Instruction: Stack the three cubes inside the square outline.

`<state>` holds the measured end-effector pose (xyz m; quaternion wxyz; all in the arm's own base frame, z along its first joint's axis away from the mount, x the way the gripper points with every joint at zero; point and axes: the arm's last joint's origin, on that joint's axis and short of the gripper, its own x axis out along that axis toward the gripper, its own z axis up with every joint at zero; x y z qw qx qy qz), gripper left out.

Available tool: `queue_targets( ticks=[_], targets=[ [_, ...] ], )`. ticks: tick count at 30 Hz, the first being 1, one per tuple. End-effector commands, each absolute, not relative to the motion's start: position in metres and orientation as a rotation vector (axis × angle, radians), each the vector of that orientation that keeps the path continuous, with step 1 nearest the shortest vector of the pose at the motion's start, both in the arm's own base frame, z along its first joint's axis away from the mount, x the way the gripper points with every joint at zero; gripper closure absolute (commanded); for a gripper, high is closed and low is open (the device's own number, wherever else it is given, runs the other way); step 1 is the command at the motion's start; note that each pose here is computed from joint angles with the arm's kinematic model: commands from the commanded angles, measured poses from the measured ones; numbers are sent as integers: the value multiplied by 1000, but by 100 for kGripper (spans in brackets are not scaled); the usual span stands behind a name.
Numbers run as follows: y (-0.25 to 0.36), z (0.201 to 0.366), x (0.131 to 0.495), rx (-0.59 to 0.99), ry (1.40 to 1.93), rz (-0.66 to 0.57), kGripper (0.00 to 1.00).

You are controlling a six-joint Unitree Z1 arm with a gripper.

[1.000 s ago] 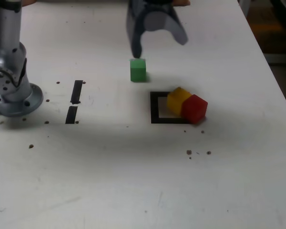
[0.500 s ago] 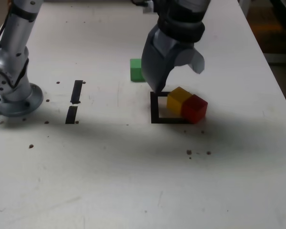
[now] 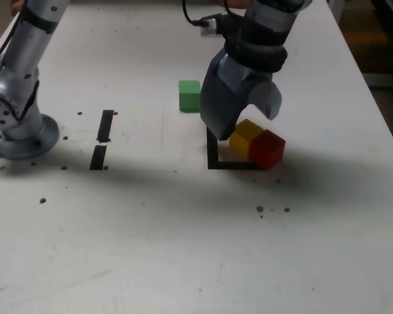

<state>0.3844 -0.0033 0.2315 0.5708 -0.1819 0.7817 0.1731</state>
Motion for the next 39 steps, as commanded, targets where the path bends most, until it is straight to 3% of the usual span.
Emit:
queue_targets(
  ticks=[1, 12, 16, 21, 25, 30, 39],
  targets=[
    [-2, 225, 386, -430, 1834, 403, 19],
    [7, 207, 391, -449, 1836, 381, 36],
    [10, 202, 394, -447, 1840, 351, 53],
    [12, 202, 397, -428, 1806, 332, 78],
    [13, 206, 396, -411, 1785, 340, 85],
    [14, 224, 389, -378, 1756, 361, 90],
    [-8, 296, 311, -267, 1725, 309, 90]
  ],
)
